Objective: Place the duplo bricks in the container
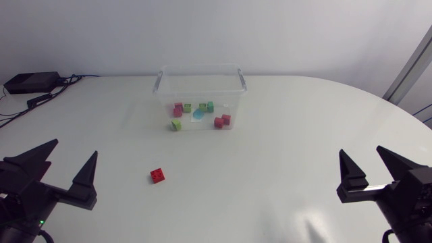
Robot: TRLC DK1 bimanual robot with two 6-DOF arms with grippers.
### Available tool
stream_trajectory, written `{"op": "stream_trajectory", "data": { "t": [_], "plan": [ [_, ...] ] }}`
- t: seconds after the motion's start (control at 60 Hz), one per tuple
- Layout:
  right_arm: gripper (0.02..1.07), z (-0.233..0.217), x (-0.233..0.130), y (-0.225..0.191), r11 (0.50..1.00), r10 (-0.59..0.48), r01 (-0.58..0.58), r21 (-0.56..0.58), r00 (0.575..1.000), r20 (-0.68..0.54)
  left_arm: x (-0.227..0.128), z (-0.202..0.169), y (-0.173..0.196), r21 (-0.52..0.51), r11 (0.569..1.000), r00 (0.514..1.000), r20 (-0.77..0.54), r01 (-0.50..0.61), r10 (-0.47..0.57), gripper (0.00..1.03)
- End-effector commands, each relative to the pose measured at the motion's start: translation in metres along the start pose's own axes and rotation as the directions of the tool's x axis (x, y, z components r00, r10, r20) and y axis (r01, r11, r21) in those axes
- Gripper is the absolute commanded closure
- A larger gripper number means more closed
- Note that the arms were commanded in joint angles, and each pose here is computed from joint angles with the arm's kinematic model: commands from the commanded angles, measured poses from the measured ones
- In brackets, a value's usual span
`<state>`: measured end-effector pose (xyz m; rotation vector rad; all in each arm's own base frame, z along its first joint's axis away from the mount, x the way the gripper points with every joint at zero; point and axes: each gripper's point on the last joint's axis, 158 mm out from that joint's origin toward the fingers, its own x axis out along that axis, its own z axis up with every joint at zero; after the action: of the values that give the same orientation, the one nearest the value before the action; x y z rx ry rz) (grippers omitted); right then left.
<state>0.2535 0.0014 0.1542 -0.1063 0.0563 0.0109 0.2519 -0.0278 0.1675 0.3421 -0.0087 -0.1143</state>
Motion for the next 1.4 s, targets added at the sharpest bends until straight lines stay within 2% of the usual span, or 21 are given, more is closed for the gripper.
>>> {"op": "stream_trajectory", "data": {
  "t": [0.0, 0.133, 0.267, 0.433, 0.5, 0.617, 0.767, 0.817, 0.883, 0.967, 1.05, 1.183, 1.383],
  "plan": [
    [0.07, -0.006, 0.001, 0.001, 1.000, -0.001, 0.000, -0.013, 1.000, -0.005, 0.000, 0.000, -0.003, 0.020, 1.000, 1.000, 0.010, 0.009, -0.009, 0.05],
    [0.07, -0.006, 0.001, 0.000, 1.000, -0.002, 0.002, -0.015, 1.000, -0.005, 0.002, 0.006, 0.003, -0.012, 1.000, 1.000, -0.005, -0.003, 0.003, 0.04],
    [0.07, -0.007, 0.001, 0.001, 1.000, 0.000, 0.000, -0.015, 1.000, -0.006, 0.016, 0.009, 0.012, -0.042, 0.999, 0.993, -0.116, 0.006, -0.011, 0.04],
    [0.07, -0.006, 0.001, 0.001, 1.000, -0.001, 0.000, -0.013, 1.000, -0.005, 0.031, 0.026, 0.006, -0.078, 0.993, 0.961, -0.253, 0.092, -0.109, 0.04],
    [0.07, -0.006, 0.001, 0.000, 1.000, -0.002, 0.002, -0.013, 1.000, -0.005, 0.036, 0.031, -0.006, -0.085, 0.984, 0.932, -0.318, 0.155, -0.174, 0.04],
    [0.07, -0.006, 0.001, 0.001, 1.000, -0.001, 0.000, -0.013, 1.000, -0.005, 0.040, 0.027, -0.021, -0.102, 0.966, 0.856, -0.447, 0.239, -0.259, 0.04],
    [0.07, -0.007, 0.001, 0.000, 1.000, -0.002, 0.002, -0.013, 1.000, -0.007, 0.041, 0.001, -0.042, -0.089, 0.923, 0.694, -0.634, 0.374, -0.343, 0.04],
    [0.07, -0.007, 0.001, 0.001, 1.000, 0.000, 0.000, -0.013, 1.000, -0.006, 0.040, -0.005, -0.044, -0.088, 0.915, 0.663, -0.662, 0.395, -0.349, 0.04],
    [0.07, -0.006, 0.001, 0.001, 1.000, -0.001, 0.000, -0.013, 1.000, -0.005, 0.036, -0.019, -0.055, -0.103, 0.880, 0.585, -0.710, 0.464, -0.392, 0.04],
    [0.07, -0.006, 0.001, 0.001, 1.000, -0.001, 0.000, -0.013, 1.000, -0.005, 0.033, -0.029, -0.062, -0.112, 0.857, 0.541, -0.732, 0.503, -0.413, 0.04],
    [0.07, -0.006, 0.001, 0.001, 1.000, -0.001, 0.000, -0.013, 1.000, -0.005, 0.024, -0.045, -0.082, -0.147, 0.806, 0.469, -0.748, 0.573, -0.470, 0.04],
    [0.07, -0.006, 0.001, 0.001, 1.000, -0.001, 0.000, -0.015, 1.000, -0.005, 0.018, -0.059, -0.105, -0.143, 0.761, 0.430, -0.753, 0.632, -0.498, 0.04],
    [0.07, -0.006, 0.001, 0.001, 1.000, -0.001, 0.000, -0.013, 1.000, -0.005, 0.024, -0.086, -0.116, -0.173, 0.741, 0.357, -0.791, 0.649, -0.497, 0.04]
  ]
}}
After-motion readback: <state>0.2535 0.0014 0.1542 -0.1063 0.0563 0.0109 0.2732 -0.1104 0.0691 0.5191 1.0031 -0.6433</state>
